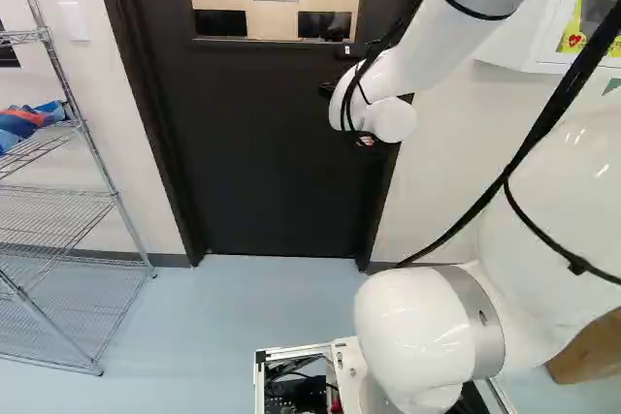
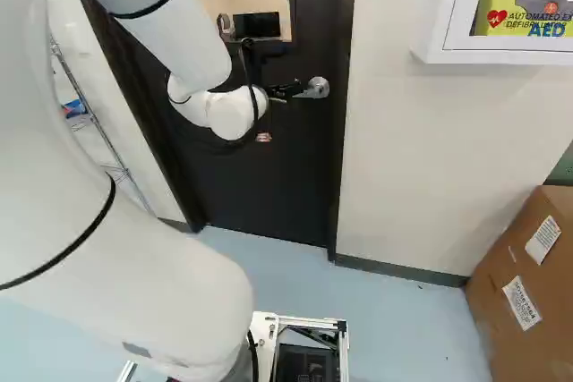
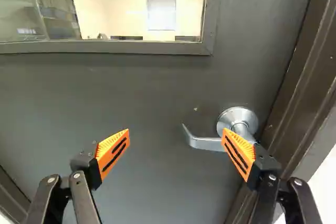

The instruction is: Open the door and move inside

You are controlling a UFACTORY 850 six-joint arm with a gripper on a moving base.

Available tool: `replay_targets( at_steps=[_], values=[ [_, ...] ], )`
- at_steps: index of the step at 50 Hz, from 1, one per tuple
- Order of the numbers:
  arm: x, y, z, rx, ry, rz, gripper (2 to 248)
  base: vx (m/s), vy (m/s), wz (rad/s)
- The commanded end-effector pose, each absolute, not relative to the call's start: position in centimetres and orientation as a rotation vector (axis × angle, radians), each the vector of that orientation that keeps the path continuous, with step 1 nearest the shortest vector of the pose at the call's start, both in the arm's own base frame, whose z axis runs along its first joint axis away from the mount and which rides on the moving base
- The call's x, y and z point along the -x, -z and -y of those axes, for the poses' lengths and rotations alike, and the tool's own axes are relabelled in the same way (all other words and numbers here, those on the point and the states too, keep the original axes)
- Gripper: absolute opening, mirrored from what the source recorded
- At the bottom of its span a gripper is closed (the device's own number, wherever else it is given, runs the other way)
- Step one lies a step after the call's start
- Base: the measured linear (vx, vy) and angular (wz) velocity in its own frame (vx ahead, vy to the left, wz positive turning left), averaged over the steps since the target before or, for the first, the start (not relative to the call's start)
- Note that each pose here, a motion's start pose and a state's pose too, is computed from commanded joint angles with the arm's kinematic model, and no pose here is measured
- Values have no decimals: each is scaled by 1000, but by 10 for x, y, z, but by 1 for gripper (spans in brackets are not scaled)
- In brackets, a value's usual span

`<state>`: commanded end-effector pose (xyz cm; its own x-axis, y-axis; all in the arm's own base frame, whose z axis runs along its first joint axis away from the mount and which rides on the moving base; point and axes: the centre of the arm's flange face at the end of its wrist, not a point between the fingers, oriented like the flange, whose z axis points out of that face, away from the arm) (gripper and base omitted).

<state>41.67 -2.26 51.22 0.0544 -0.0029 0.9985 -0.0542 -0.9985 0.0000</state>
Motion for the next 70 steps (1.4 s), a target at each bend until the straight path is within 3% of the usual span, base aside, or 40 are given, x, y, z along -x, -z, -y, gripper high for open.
replay_targets(
  at_steps=[38, 70],
  values=[
    [-465, -508, 36, -2262, -2101, 88, 247, 0, 0, 0],
    [-469, -474, 37, -2337, -2019, 92, 247, 0, 0, 0]
  ],
)
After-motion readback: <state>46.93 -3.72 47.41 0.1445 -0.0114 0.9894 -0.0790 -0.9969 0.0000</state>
